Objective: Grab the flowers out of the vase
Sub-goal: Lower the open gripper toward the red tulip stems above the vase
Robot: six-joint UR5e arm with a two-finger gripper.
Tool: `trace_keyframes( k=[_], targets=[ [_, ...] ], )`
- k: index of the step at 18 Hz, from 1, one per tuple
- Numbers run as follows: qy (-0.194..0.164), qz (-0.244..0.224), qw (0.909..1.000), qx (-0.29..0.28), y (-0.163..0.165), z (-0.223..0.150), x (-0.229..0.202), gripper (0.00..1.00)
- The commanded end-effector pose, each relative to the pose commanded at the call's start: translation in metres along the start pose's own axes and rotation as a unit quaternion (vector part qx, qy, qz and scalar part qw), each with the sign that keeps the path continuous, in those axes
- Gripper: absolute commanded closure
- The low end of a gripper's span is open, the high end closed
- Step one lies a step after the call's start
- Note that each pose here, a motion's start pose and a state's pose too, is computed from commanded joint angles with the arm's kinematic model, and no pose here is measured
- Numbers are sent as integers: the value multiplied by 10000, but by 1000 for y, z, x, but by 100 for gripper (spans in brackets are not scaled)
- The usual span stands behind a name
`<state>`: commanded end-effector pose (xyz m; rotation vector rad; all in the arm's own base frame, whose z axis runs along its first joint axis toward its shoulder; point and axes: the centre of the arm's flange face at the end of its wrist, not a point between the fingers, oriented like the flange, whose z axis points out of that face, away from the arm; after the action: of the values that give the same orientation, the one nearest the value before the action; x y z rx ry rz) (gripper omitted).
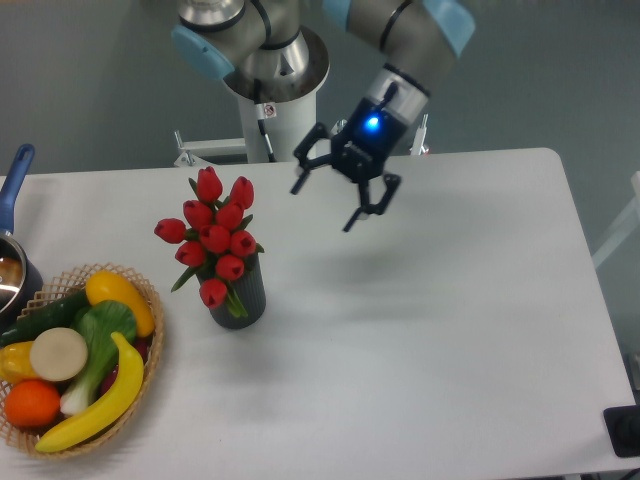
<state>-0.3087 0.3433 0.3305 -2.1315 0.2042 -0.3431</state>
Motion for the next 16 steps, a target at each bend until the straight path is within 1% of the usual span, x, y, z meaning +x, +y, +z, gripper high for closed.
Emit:
trace_keyframes(
  k=[4, 7, 10, 16],
  targets=[
    [170, -10, 9997, 169, -7, 12, 7, 0],
    [367, -21, 9988, 325, -9, 27, 8, 0],
    [487, 122, 9982, 338, -16, 40, 13, 0],
    [677, 195, 9970, 313, -18, 58, 18, 0]
  ],
)
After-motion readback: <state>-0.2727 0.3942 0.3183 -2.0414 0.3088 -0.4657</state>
